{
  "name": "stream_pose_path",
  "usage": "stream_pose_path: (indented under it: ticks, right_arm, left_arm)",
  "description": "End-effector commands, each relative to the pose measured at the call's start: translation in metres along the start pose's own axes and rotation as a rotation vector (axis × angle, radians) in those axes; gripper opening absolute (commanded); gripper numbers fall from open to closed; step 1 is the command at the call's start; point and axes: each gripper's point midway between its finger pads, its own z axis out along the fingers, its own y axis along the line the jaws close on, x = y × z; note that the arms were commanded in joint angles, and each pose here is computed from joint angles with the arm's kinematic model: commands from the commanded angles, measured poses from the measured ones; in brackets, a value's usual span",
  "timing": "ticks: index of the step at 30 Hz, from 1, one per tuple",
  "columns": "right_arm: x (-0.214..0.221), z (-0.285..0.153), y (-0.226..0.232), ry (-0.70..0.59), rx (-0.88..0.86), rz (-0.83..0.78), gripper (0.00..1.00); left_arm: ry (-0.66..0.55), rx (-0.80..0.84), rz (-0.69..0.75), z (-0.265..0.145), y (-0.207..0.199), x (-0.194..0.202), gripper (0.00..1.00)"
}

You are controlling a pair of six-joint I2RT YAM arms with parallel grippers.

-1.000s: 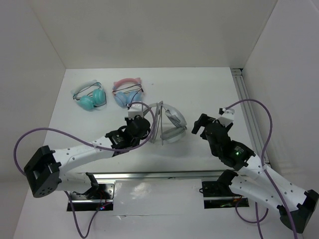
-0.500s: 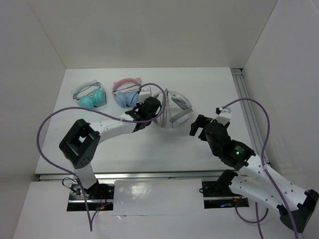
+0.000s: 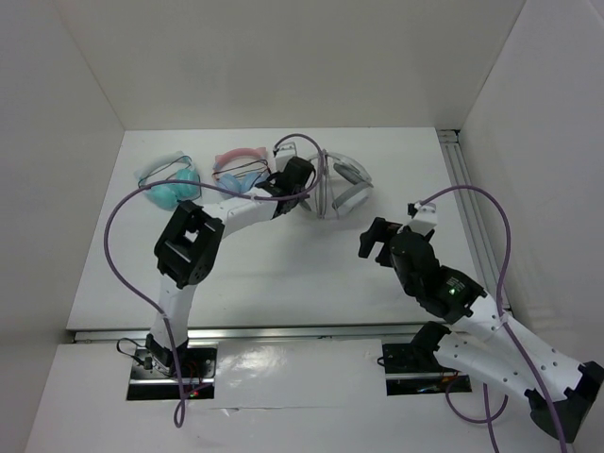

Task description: Wrap the headphones

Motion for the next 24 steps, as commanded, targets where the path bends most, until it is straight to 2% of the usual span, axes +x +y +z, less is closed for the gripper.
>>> stream_pose_path:
  ticks: [1,6,11,18,24]
  right_arm:
    - [-0.015,0.000,0.011,-0.049,-0.031,0.014,0.99]
    - [-0.008,0.005,0.009,-0.051,-0.032,-0.007,0.99]
    - [-0.006,0.008,0.013,-0.041,-0.047,-0.026,0.99]
    - [-0.016,0.000,0.014,-0.068,-0.066,-0.004,0.99]
    - [-0.013,0.002,0.013,-0.067,-0.065,-0.004,0.99]
  left_arm:
    - [-0.079,0.113,-0.110,0.000,-0.043,-0.037,0.00]
    - [-0.064,0.100,-0.100,0.011,-0.048,-0.034,0.00]
    - [-0.100,0.080,-0.139,-0.018,-0.047,-0.051,0.00]
    - [-0.051,0.037,-0.134,-0.036,-0.048,-0.041,0.00]
    - [-0.058,0.027,-0.180,-0.052,-0.045,-0.046,0.00]
